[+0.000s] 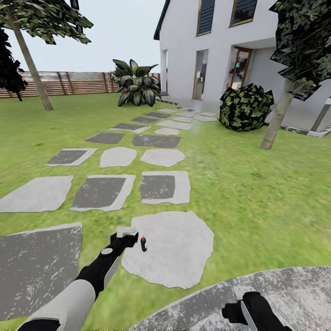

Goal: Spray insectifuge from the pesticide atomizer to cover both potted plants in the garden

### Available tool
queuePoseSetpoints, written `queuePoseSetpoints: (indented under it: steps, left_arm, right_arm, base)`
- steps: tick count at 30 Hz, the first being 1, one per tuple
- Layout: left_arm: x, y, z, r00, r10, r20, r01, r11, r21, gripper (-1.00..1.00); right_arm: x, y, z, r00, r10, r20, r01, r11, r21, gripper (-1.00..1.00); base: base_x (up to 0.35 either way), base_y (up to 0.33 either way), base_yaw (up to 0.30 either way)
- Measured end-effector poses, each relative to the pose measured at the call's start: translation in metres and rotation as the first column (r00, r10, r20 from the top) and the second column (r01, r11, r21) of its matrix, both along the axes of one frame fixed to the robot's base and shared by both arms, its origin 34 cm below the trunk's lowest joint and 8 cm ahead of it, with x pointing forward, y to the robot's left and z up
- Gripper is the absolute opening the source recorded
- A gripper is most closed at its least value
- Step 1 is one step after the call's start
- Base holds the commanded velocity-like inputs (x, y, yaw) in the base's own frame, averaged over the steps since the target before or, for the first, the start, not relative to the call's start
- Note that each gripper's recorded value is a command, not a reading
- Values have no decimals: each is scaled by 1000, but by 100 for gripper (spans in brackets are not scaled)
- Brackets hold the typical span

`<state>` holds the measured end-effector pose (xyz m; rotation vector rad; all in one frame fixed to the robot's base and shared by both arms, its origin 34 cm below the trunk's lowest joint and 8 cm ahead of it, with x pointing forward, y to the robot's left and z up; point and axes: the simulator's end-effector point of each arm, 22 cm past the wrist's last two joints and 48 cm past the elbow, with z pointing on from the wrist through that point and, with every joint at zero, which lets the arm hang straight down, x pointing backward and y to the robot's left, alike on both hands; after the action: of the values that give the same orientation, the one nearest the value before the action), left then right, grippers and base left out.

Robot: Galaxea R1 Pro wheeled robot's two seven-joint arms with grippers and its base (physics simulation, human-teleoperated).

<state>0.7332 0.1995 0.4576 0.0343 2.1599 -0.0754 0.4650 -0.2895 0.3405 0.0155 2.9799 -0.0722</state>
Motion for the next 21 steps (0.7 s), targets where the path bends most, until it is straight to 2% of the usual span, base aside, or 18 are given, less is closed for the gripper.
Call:
queuePoseSetpoints:
  steps: [3, 14, 21]
  left_arm:
    - [-2, 0, -9, 1000, 0, -5, 0, 1000, 0, 100]
    - [-2, 2, -15, 1000, 5, 0, -5, 1000, 0, 100]
    - [-3, 3, -16, 1000, 5, -3, -5, 1000, 1, 100]
  right_arm:
    - [-3, 0, -8, 1000, 0, -5, 0, 1000, 0, 100]
    - [-7, 0, -14, 1000, 0, -20, 0, 1000, -1, 100]
    - [-7, 0, -13, 1000, 0, -20, 0, 1000, -1, 100]
  base:
    - [0, 0, 0]
    - [11, 0, 0]
    - [290, 0, 0]
